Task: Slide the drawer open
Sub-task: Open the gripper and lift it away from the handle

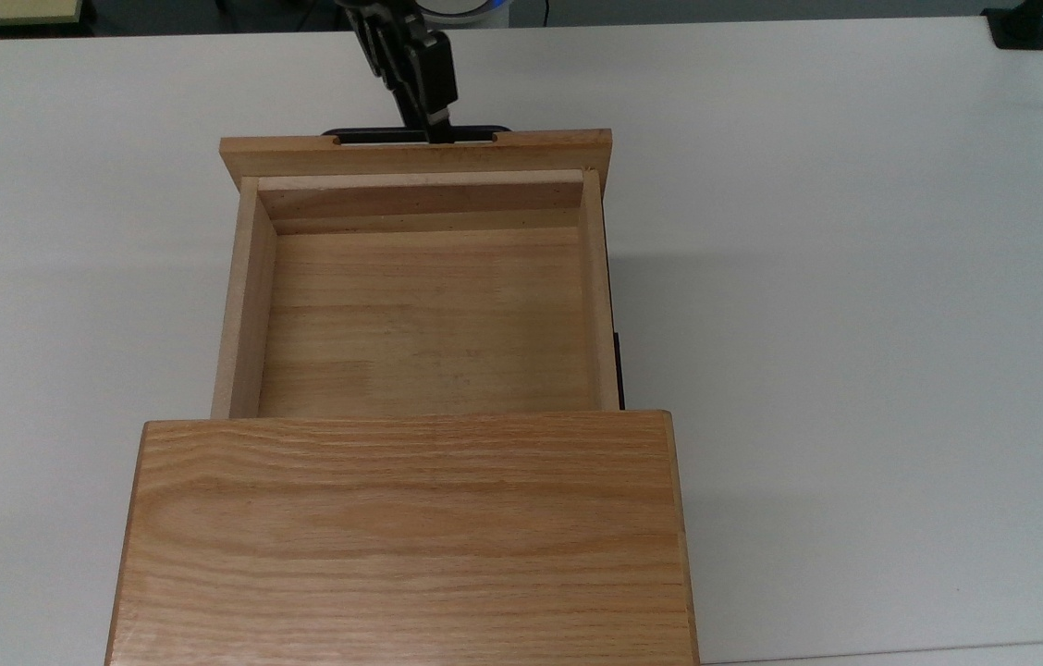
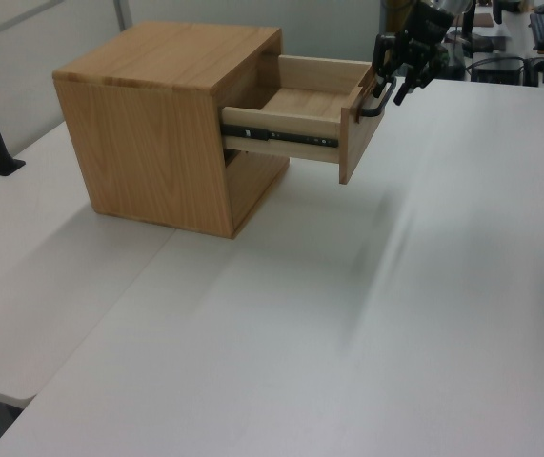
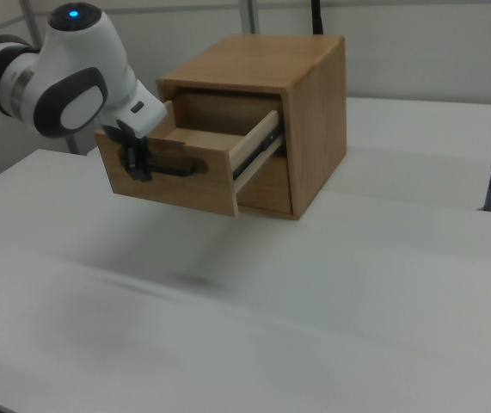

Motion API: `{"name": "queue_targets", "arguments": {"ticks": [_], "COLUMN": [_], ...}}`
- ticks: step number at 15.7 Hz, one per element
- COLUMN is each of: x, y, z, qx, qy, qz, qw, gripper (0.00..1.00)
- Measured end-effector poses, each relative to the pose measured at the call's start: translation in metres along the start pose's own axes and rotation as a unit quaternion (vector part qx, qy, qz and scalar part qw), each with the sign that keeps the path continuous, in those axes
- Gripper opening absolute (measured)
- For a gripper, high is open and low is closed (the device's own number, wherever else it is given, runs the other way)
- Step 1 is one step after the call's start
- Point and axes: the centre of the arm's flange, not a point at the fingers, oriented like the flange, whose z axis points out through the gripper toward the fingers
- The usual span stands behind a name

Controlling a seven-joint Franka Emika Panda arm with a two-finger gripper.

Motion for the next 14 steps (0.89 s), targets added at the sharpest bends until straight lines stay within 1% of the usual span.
{"name": "queue_targets", "arguments": {"ticks": [1, 2, 4, 5, 6, 7, 8, 9, 10, 12, 13, 14], "x": [-0.003, -0.005, -0.01, -0.013, -0.016, -0.019, -0.02, -0.02, -0.021, -0.023, -0.024, -0.023], "y": [-0.001, -0.002, -0.003, -0.004, -0.005, -0.005, -0.005, -0.006, -0.006, -0.006, -0.006, -0.007], "z": [-0.001, -0.004, -0.014, -0.021, -0.029, -0.037, -0.045, -0.053, -0.061, -0.073, -0.077, -0.08], "qx": [-0.003, -0.01, -0.029, -0.04, -0.052, -0.066, -0.082, -0.1, -0.12, -0.155, -0.169, -0.184], "qy": [-0.005, -0.013, -0.039, -0.056, -0.072, -0.082, -0.087, -0.088, -0.088, -0.096, -0.101, -0.105], "qz": [-0.009, -0.021, -0.07, -0.107, -0.153, -0.198, -0.242, -0.284, -0.33, -0.413, -0.436, -0.449], "qw": [0.9999, 0.9996, 0.9964, 0.9919, 0.9843, 0.9745, 0.9629, 0.9494, 0.932, 0.8925, 0.8781, 0.8681], "gripper": [0.64, 0.72, 0.94, 1.0, 1.0, 1.0, 1.0, 1.0, 1.0, 1.0, 1.0, 1.0]}}
